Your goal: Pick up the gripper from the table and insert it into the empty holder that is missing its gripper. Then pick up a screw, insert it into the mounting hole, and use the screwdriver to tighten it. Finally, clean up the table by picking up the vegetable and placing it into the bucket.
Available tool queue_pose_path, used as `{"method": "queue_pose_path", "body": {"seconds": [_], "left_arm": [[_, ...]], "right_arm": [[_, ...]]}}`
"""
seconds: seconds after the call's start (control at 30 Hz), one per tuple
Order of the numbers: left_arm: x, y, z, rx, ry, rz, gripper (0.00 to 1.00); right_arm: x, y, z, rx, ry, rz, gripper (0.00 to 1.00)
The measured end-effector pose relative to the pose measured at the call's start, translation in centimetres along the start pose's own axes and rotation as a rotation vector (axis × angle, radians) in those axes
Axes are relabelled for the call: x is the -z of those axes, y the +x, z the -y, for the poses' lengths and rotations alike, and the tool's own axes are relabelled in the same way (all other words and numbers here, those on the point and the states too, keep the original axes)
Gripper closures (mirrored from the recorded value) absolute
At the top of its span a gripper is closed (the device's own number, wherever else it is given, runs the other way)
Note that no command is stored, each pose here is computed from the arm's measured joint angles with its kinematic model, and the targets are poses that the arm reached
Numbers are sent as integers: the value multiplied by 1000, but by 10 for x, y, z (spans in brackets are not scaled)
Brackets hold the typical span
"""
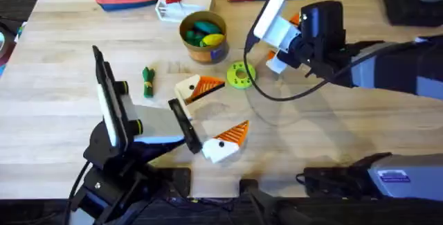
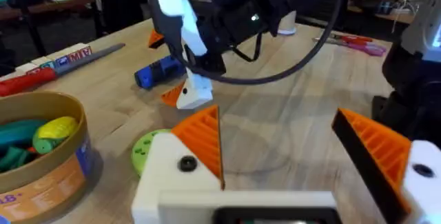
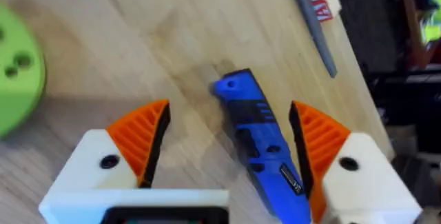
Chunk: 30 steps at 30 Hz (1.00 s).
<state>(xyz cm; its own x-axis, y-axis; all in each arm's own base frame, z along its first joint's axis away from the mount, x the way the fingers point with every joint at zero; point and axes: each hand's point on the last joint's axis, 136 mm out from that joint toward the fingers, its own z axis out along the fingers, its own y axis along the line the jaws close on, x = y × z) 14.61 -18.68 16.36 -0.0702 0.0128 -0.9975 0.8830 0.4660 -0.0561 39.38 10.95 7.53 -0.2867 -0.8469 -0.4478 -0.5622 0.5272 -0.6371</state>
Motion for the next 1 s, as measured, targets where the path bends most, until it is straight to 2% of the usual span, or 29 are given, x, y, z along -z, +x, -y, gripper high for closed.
{"method": "queue_pose_path", "body": {"seconds": [0.1,0.2,0.27,0.37,0.47,0.63,0.7,0.83,0.93,1.0], "left_arm": [[0,-3,-5,24,-27,13,15],[1,-9,-19,159,-109,40,16],[5,-6,-29,272,-176,23,15],[15,-10,-38,388,-271,-19,15],[29,-28,-44,447,-367,-48,15],[49,-63,-57,498,-520,-114,14],[54,-67,-62,523,-581,-183,15],[61,-66,-74,571,-705,-382,15],[59,-68,-84,569,-761,-509,15],[52,-74,-92,563,-777,-557,15]], "right_arm": [[13,-11,13,-169,33,43,10],[26,-21,27,-343,62,91,10],[37,-28,36,-445,78,125,10],[53,-37,50,-545,102,181,10],[67,-44,61,-596,120,223,10],[81,-44,65,-628,121,233,10],[83,-40,62,-630,111,218,10],[84,-34,49,-620,69,172,10],[88,-33,26,-594,-15,140,10],[92,-33,9,-586,-84,124,10]]}}
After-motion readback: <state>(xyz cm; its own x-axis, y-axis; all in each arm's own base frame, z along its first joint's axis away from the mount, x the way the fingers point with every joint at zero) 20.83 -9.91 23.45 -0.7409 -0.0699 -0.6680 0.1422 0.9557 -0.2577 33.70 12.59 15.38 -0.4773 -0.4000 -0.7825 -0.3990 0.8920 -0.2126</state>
